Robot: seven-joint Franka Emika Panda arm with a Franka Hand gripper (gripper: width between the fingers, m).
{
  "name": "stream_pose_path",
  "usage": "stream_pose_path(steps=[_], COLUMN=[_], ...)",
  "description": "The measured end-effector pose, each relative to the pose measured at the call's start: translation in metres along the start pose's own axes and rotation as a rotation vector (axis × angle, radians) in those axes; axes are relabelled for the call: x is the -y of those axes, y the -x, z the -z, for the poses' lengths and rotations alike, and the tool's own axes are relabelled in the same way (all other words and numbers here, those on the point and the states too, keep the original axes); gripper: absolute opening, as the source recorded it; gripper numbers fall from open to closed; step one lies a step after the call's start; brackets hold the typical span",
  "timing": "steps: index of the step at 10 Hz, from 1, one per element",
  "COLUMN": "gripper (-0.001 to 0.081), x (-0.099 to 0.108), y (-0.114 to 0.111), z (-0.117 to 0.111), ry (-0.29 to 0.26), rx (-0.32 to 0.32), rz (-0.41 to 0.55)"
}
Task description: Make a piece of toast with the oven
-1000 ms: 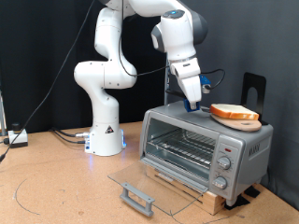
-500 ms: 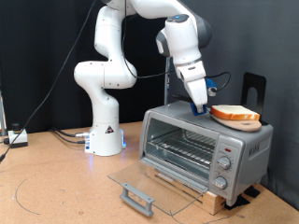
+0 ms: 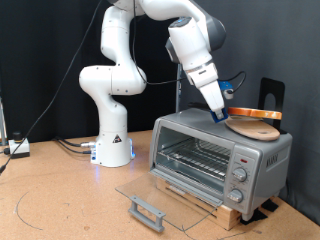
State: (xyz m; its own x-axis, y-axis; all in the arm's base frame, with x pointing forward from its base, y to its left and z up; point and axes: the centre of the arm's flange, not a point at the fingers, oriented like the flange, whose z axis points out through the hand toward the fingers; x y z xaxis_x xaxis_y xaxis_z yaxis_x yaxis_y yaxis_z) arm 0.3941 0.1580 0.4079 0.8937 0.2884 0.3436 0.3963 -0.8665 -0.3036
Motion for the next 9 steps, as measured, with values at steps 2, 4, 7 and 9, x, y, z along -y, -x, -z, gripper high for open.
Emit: stream_pose_path(steps=[2, 4, 7, 9], gripper=[0.0395, 0.0395, 0.0395, 0.0395], x=[-0.009, -0.019, -0.03, -0.034], y=[0.001, 0.002, 0.004, 0.006], z=[0.009, 0.022, 0.042, 0.042], ry=[-0.02, -0.047, -0.009, -0.022], rx=[0.0, -0.003, -0.005, -0.012], rz=[-0.026, -0.055, -0.046, -0.065])
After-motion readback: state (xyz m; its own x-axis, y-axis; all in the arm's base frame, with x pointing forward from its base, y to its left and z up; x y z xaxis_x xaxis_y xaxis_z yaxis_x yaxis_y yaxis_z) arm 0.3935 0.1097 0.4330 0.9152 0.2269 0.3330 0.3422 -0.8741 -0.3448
